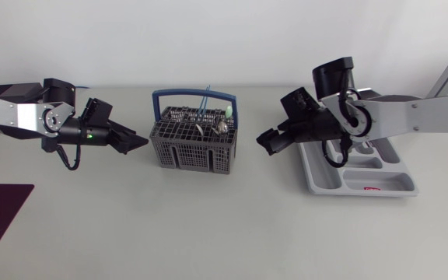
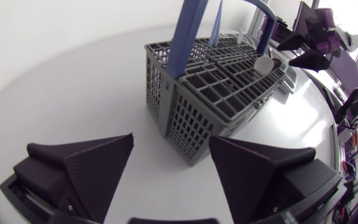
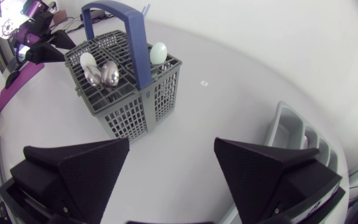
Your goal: Unload the cutlery basket into the drawer organizer.
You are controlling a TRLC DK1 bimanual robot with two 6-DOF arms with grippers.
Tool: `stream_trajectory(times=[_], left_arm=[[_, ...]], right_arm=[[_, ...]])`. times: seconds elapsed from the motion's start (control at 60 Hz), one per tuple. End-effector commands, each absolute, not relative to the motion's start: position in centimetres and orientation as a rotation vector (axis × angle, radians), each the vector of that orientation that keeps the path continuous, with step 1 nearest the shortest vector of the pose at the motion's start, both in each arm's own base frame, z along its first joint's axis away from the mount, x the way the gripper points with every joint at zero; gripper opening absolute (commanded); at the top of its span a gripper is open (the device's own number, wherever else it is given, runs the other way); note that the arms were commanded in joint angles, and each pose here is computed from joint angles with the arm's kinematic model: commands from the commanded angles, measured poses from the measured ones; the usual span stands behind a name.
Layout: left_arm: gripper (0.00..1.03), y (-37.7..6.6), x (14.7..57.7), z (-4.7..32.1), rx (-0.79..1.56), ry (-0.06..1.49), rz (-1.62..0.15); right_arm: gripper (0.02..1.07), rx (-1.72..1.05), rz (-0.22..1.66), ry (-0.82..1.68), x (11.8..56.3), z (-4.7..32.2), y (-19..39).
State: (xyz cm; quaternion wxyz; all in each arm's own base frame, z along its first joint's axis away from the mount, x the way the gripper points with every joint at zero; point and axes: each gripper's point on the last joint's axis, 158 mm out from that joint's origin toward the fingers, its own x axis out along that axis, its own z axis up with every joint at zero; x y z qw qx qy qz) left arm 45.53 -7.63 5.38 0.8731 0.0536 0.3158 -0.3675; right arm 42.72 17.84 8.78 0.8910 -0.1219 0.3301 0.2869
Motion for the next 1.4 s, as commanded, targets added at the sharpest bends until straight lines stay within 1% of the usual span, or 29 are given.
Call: stream_trajectory(times=[0.0,0.05,0.1,0.183,0.217,0.25,0.283,0.3,0.367,0.4,0.583,0.783,1.1,1.383], left_arm=[[0.86,-7.8,47.0,5.2,0.105,0.643,-0.781],[0.82,-7.7,47.6,4.9,0.098,0.646,-0.779],[0.80,-7.8,48.0,4.6,0.089,0.653,-0.779],[0.67,-8.1,48.5,4.4,0.076,0.658,-0.780],[0.59,-8.2,48.8,4.5,0.069,0.658,-0.778],[0.53,-8.2,49.0,4.4,0.062,0.659,-0.776],[0.43,-8.3,49.3,4.3,0.059,0.659,-0.775],[0.41,-8.3,49.4,4.3,0.058,0.657,-0.775],[0.39,-8.6,49.6,3.9,0.056,0.662,-0.782],[0.37,-8.8,49.6,3.8,0.055,0.664,-0.785],[0.32,-9.5,49.6,3.6,0.052,0.669,-0.796],[0.32,-10.3,49.1,3.3,0.053,0.679,-0.812],[0.32,-12.4,46.5,3.9,0.072,0.686,-0.859],[0.32,-14.4,42.2,4.6,0.101,0.691,-0.911]], right_arm=[[0.91,-0.226,0.605,0.718,43.3,7.5,18.9],[0.83,-0.221,0.605,0.727,43.7,7.1,19.2],[0.70,-0.213,0.605,0.729,44.0,7.0,19.4],[0.43,-0.201,0.602,0.713,44.6,7.3,19.8],[0.35,-0.190,0.600,0.705,44.9,7.5,19.9],[0.31,-0.184,0.601,0.700,45.1,7.6,20.2],[0.28,-0.182,0.605,0.704,45.2,7.4,20.5],[0.26,-0.179,0.606,0.705,45.3,7.4,20.7],[0.20,-0.164,0.606,0.715,45.7,7.1,21.2],[0.17,-0.162,0.610,0.721,45.8,6.8,21.6],[0.12,-0.146,0.629,0.738,46.4,6.3,23.4],[0.12,-0.133,0.647,0.738,46.5,6.4,25.0],[0.12,-0.157,0.705,0.766,43.3,5.8,27.1],[0.12,-0.166,0.732,0.784,40.1,6.4,27.2]])
